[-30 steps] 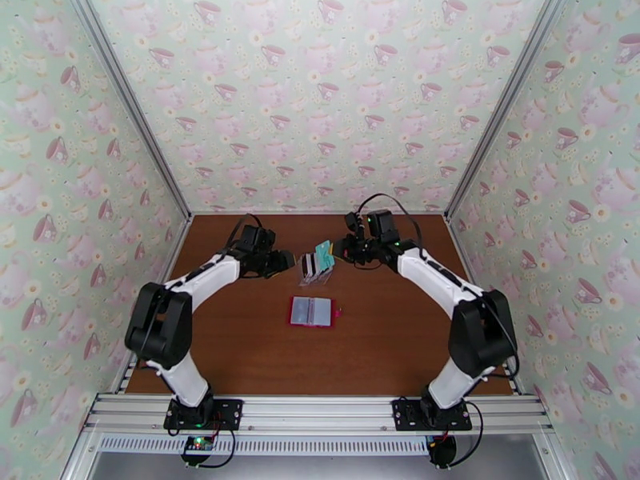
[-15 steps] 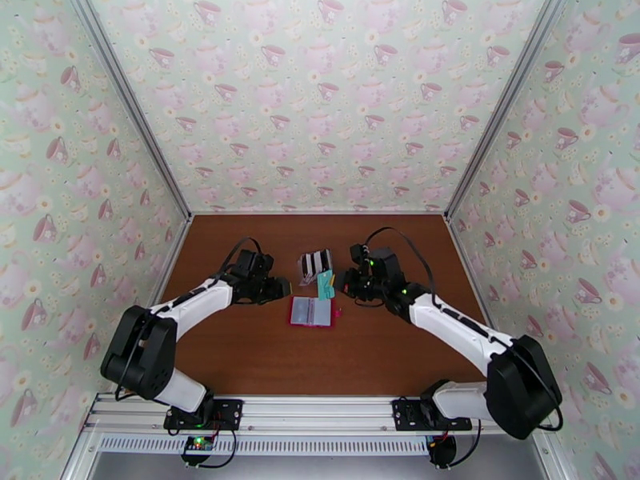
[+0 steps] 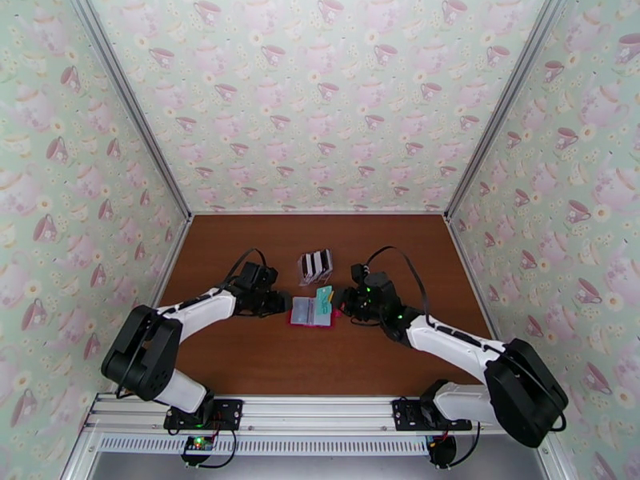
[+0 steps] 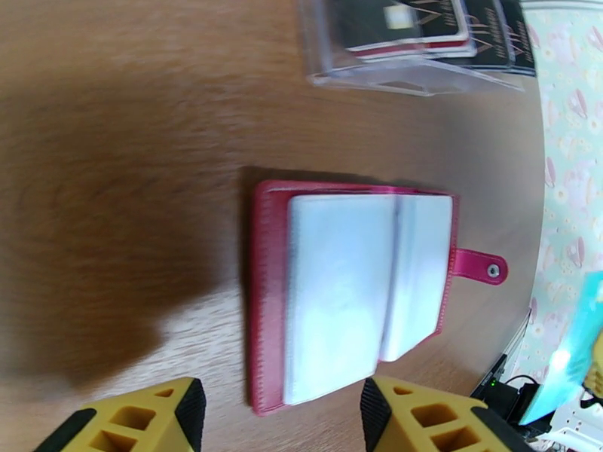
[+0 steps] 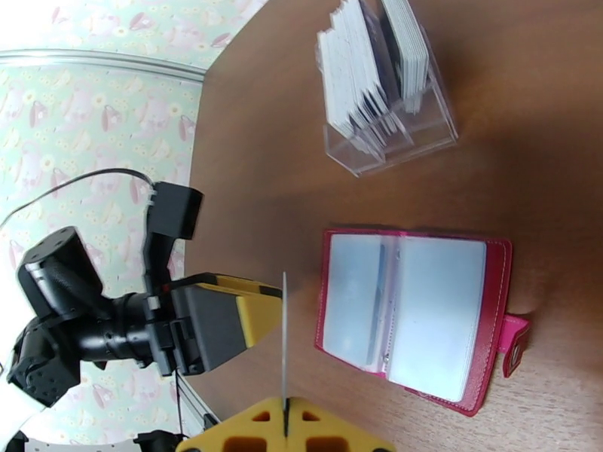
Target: Put the credit cards into the card holder
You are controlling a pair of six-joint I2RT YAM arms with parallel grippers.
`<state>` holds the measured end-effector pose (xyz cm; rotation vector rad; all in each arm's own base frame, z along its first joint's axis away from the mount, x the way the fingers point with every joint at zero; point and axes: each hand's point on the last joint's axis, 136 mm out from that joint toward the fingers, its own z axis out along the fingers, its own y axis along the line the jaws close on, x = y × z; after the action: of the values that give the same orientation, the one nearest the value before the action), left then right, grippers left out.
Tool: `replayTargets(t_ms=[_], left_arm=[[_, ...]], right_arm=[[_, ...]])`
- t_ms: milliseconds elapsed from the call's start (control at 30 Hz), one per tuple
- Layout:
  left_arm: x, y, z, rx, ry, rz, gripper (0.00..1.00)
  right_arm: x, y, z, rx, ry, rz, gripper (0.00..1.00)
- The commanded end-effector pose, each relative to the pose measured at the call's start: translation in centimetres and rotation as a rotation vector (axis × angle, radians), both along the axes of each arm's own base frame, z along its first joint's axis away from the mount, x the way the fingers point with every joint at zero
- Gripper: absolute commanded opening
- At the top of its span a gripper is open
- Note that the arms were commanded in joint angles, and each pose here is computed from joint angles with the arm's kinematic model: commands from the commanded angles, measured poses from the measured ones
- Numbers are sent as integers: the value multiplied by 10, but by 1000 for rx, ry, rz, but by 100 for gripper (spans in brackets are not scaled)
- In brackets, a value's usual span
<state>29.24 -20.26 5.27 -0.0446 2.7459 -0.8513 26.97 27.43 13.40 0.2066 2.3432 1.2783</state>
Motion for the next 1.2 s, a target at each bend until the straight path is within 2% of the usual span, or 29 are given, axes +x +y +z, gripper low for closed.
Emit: replayTargets(t_ms=[0,367,700,933,1033,1167], left_arm=[[2,-9,-4,-7,-9,-44,60],[12,-11,-16,42,9,-56,57],[9,-12,-29,86,28,-73,54],[7,-10,-33,123,32,-80,49],[7,-7,-36,153,25,-84,40],[5,-6,-41,172,35,-86,38]], right_arm=[[8,3,-3,36,-23,-52,0],[15,6,-39,45,-13,-91,0],[20,13,-49,63,-39,-105,0],[21,15,-58,52,-50,-111,0],[22,13,-62,41,-53,-112,0],[22,15,-67,38,-50,-106,0]])
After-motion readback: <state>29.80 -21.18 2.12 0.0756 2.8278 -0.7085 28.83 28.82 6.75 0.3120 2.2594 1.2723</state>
